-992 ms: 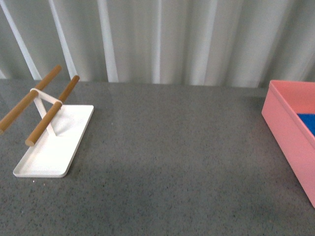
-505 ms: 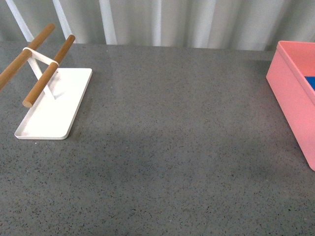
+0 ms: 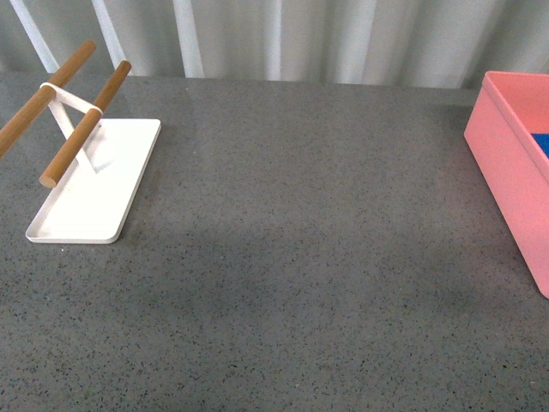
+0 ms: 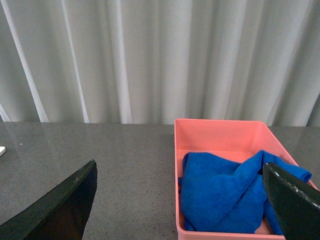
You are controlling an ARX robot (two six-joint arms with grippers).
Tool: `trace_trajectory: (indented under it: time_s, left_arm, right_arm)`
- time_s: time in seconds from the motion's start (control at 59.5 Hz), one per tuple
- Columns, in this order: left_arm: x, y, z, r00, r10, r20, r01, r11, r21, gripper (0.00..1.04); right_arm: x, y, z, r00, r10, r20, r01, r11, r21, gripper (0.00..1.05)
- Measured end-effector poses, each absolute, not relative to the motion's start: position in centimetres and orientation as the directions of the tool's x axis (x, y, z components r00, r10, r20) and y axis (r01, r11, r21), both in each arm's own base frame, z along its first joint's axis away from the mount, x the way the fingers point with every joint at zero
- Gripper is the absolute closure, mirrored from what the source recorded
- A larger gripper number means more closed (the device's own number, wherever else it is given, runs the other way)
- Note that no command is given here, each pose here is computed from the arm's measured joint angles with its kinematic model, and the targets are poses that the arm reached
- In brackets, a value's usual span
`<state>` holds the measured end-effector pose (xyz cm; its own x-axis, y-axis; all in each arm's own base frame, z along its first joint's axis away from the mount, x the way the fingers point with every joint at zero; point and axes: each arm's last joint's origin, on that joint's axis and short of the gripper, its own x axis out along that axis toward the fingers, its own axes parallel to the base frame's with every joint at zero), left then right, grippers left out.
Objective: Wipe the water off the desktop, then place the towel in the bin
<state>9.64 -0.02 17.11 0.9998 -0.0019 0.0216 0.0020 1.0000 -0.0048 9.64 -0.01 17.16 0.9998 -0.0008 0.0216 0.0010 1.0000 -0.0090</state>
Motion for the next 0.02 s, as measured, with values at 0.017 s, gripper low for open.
trace_trajectory:
  time_s: [0.017]
  left_arm:
    - [9.64, -0.02, 17.11, 1.000, -0.002, 0.022, 0.002, 1.000, -0.005, 0.07]
  right_arm:
    - [9.64, -0.01, 17.16, 1.000, -0.001, 0.022, 0.001, 1.000, -0.009, 0.07]
